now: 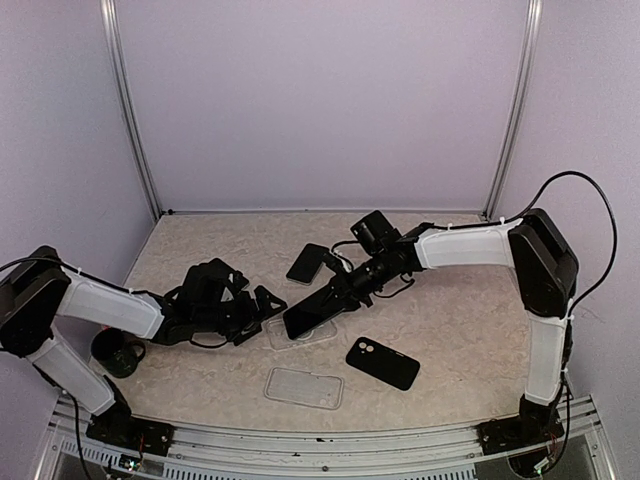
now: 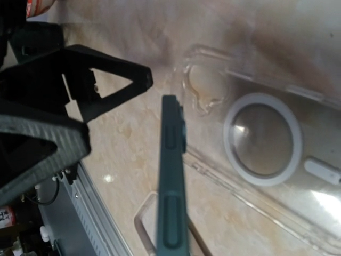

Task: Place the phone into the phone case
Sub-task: Install the phone on the phone case.

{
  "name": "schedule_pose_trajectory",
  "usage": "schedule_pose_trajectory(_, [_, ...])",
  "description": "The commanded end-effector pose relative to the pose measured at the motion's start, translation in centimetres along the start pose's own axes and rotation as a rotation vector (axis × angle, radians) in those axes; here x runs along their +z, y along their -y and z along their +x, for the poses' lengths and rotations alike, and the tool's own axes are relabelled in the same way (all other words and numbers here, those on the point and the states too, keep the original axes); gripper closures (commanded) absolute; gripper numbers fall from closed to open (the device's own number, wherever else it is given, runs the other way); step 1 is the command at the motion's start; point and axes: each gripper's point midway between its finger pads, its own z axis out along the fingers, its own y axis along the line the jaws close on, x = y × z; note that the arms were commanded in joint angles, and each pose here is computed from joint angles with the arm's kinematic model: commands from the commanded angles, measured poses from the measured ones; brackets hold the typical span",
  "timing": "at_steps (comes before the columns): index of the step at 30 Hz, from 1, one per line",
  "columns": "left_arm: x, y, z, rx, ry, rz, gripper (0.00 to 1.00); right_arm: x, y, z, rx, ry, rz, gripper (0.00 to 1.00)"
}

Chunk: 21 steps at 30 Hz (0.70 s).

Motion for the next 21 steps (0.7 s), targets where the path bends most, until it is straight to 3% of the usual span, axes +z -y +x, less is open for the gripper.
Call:
schedule_pose_trajectory(1, [0.7, 1.8, 0.0, 0.011, -0.010, 0.044, 0.01, -0.4, -1.0, -1.2, -0.048, 0.010, -0.060, 1.00])
schedule_pose_trajectory(21, [1.4, 0.9, 0.9, -0.002, -0.039, -0.009, 0.01, 0.9, 0.1, -2.3, -0.085, 0.004, -0.102, 1.00])
